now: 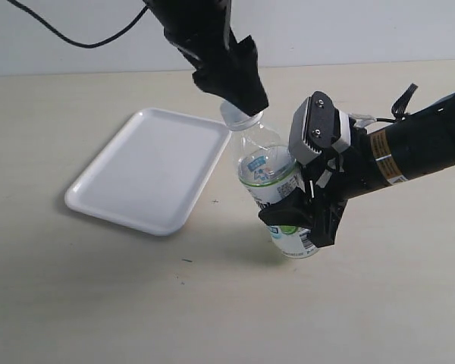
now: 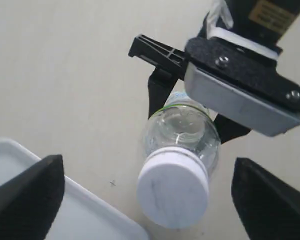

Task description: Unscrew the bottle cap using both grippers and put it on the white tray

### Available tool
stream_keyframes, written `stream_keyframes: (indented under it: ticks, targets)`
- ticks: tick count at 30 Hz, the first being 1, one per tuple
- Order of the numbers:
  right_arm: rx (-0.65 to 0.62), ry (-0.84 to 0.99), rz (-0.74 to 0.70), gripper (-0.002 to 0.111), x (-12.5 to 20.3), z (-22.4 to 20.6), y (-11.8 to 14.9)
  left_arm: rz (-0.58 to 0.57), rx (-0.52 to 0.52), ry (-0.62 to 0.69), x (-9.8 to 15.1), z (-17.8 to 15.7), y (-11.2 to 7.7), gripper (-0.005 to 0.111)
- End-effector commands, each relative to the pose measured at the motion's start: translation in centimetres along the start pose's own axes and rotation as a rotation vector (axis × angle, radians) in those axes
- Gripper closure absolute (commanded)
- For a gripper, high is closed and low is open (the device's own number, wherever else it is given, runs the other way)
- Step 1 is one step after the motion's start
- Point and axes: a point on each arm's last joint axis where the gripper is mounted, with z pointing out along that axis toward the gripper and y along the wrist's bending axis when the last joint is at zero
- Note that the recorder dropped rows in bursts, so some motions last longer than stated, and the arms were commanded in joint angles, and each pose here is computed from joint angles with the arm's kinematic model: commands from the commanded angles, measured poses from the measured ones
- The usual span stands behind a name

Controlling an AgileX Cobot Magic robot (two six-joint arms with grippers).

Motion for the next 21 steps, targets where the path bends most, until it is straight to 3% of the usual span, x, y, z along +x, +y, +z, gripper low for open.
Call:
stream_keyframes:
  ticks: [1,3,7,17,21]
  targets:
    - [-0.014,-0.007,0.005,0.108,-0.1,0.1,0.2,0.372,-0.017,-0.01,-0.2,-0.6,-0.1,0.02]
    - [-0.015,-0.007,0.004,0.108,-0.1,0.1,0.2,0.495,-0.018,-0.006,-0.2,-0.6,-0.1,0.02]
    - [-0.014,-0.005,0.004,0.108,0.0,0.1,0.2,0.636,-0.003,0.002,0.1,-0.1,-0.2,0.02]
    - [-0.011,-0.004,0.004,0.108,0.0,0.1,0.2,0.643,0.035,0.0,0.6,0.8,-0.3,0.022]
    - [-0.011,-0.004,0.004,0.108,0.0,0.1,0.2,0.642,0.036,-0.002,0.6,0.8,-0.3,0.038]
